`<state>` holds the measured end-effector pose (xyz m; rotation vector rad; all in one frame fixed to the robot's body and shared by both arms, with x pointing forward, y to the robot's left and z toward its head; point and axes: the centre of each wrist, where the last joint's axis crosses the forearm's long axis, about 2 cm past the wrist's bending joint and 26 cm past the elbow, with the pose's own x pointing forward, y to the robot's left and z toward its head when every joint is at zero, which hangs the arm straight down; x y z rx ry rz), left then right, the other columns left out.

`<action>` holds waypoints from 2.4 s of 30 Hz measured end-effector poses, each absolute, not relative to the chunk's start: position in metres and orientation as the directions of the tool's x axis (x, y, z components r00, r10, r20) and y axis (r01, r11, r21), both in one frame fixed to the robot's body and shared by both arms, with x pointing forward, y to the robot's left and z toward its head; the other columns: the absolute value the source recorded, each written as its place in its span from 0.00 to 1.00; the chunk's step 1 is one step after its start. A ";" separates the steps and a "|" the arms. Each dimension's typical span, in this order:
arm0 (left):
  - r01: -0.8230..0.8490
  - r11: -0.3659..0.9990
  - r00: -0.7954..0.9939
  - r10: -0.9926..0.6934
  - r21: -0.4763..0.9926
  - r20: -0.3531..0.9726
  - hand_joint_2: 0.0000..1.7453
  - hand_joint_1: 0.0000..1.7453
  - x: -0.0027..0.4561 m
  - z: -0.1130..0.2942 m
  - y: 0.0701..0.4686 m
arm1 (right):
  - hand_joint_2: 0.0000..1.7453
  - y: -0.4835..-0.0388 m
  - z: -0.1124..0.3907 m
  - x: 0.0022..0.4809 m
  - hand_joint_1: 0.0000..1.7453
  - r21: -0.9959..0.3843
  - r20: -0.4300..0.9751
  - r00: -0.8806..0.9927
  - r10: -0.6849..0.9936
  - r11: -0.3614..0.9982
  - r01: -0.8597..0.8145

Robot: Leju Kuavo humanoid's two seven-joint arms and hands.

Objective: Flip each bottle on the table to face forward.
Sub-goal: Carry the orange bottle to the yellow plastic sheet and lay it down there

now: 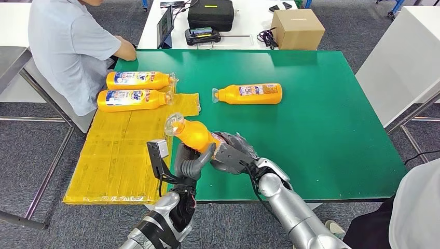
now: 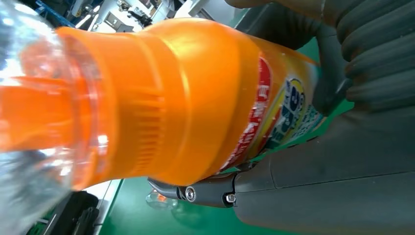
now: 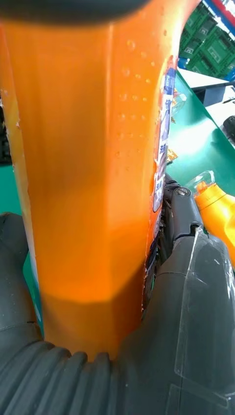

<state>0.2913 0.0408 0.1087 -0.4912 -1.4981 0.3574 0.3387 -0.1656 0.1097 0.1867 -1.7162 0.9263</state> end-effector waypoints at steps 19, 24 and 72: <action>0.051 0.884 -0.033 0.467 -0.466 0.883 1.00 1.00 0.295 0.111 0.042 | 1.00 -0.161 0.120 0.346 1.00 -0.492 0.866 -0.393 0.309 0.664 -0.562; 0.052 0.882 -0.035 0.470 -0.468 0.882 1.00 1.00 0.296 0.113 0.042 | 1.00 -0.160 0.121 0.347 1.00 -0.496 0.864 -0.397 0.310 0.662 -0.562; -0.368 0.663 -0.414 -0.745 0.653 0.523 1.00 1.00 0.311 0.132 0.121 | 1.00 -0.217 0.104 0.313 0.00 -0.568 0.790 -0.410 0.456 0.796 -0.209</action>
